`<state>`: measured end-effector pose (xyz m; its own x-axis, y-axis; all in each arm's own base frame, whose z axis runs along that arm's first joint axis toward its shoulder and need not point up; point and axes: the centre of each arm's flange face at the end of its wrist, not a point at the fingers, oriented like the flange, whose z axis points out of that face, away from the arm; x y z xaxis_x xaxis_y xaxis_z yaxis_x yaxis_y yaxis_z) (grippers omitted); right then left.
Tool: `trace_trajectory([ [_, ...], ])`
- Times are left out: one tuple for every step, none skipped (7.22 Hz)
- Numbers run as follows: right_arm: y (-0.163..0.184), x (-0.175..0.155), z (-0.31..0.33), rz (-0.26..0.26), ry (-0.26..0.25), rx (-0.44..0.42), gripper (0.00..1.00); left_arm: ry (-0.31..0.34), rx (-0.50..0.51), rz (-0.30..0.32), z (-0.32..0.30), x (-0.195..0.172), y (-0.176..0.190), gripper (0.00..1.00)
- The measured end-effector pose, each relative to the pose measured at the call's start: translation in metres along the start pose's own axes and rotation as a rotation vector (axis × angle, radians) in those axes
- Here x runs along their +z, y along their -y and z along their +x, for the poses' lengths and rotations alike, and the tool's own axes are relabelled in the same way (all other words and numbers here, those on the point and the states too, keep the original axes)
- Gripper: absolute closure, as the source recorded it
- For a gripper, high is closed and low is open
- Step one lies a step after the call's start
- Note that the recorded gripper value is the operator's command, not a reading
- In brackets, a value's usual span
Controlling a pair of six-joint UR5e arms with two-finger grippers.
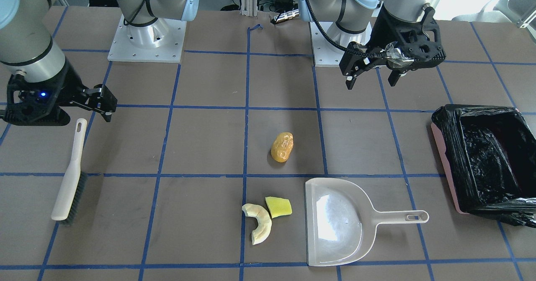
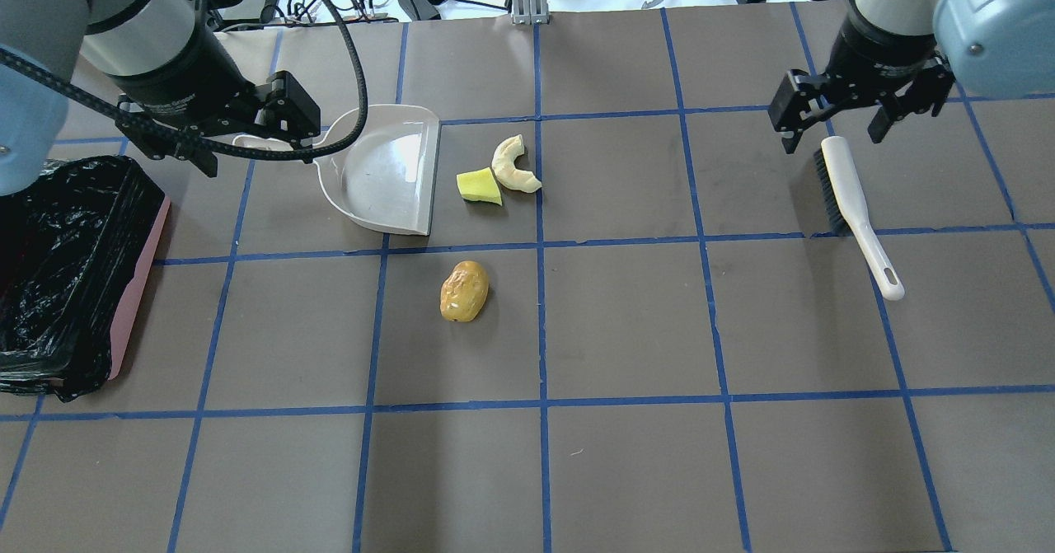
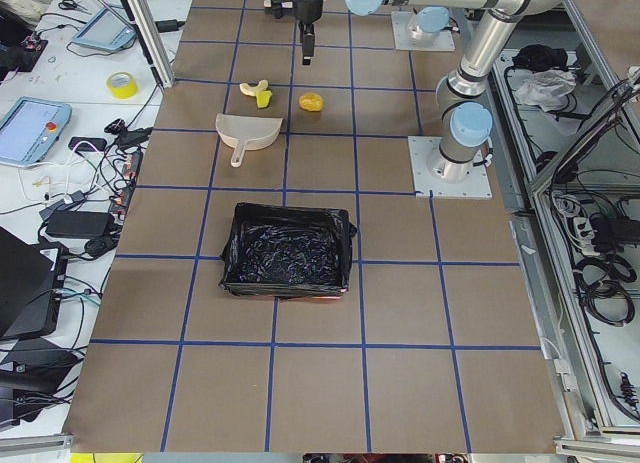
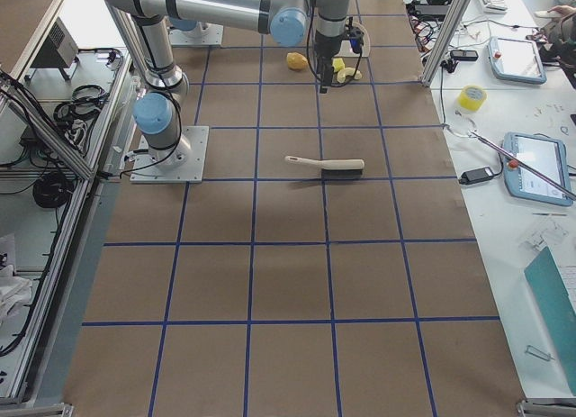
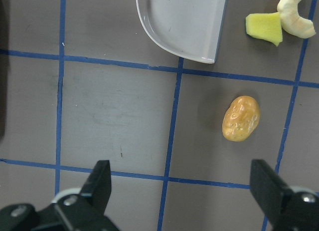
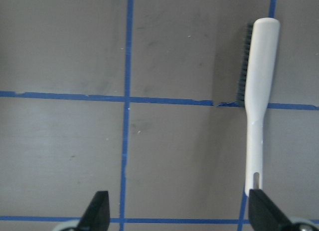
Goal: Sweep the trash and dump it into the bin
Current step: 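Lower the right gripper onto the white brush handle and close it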
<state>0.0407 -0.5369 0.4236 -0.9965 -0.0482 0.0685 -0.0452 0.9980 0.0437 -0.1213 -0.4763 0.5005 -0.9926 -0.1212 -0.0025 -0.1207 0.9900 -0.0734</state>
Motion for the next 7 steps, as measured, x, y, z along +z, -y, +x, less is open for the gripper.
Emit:
trace_trajectory([
  [-0.003, 0.008, 0.014, -0.003, -0.002, 0.006, 0.04, 0.0, 0.0, -0.001, 0.0, 0.0, 0.0, 0.0],
  [-0.006, 0.013, 0.02, -0.005, 0.001, 0.004, 0.05, 0.0, 0.0, -0.002, 0.0, 0.001, 0.0, 0.0],
  [-0.007, 0.026, 0.028, -0.003, 0.001, -0.005, 0.03, 0.0, -0.002, -0.001, -0.001, 0.001, 0.0, 0.0],
  [-0.012, 0.042, 0.039, 0.007, -0.003, -0.009, 0.04, 0.0, -0.004, 0.0, -0.002, 0.0, 0.0, 0.0],
  [-0.017, 0.052, 0.046, 0.013, -0.004, -0.006, 0.06, -0.002, -0.007, 0.0, -0.003, 0.0, 0.001, 0.0],
  [-0.021, 0.06, 0.05, 0.012, -0.001, -0.006, 0.06, -0.002, -0.006, -0.001, -0.004, 0.0, 0.001, 0.0],
  [-0.024, 0.076, 0.059, 0.008, 0.004, 0.001, 0.06, -0.001, 0.001, -0.005, -0.004, 0.002, 0.002, 0.0],
])
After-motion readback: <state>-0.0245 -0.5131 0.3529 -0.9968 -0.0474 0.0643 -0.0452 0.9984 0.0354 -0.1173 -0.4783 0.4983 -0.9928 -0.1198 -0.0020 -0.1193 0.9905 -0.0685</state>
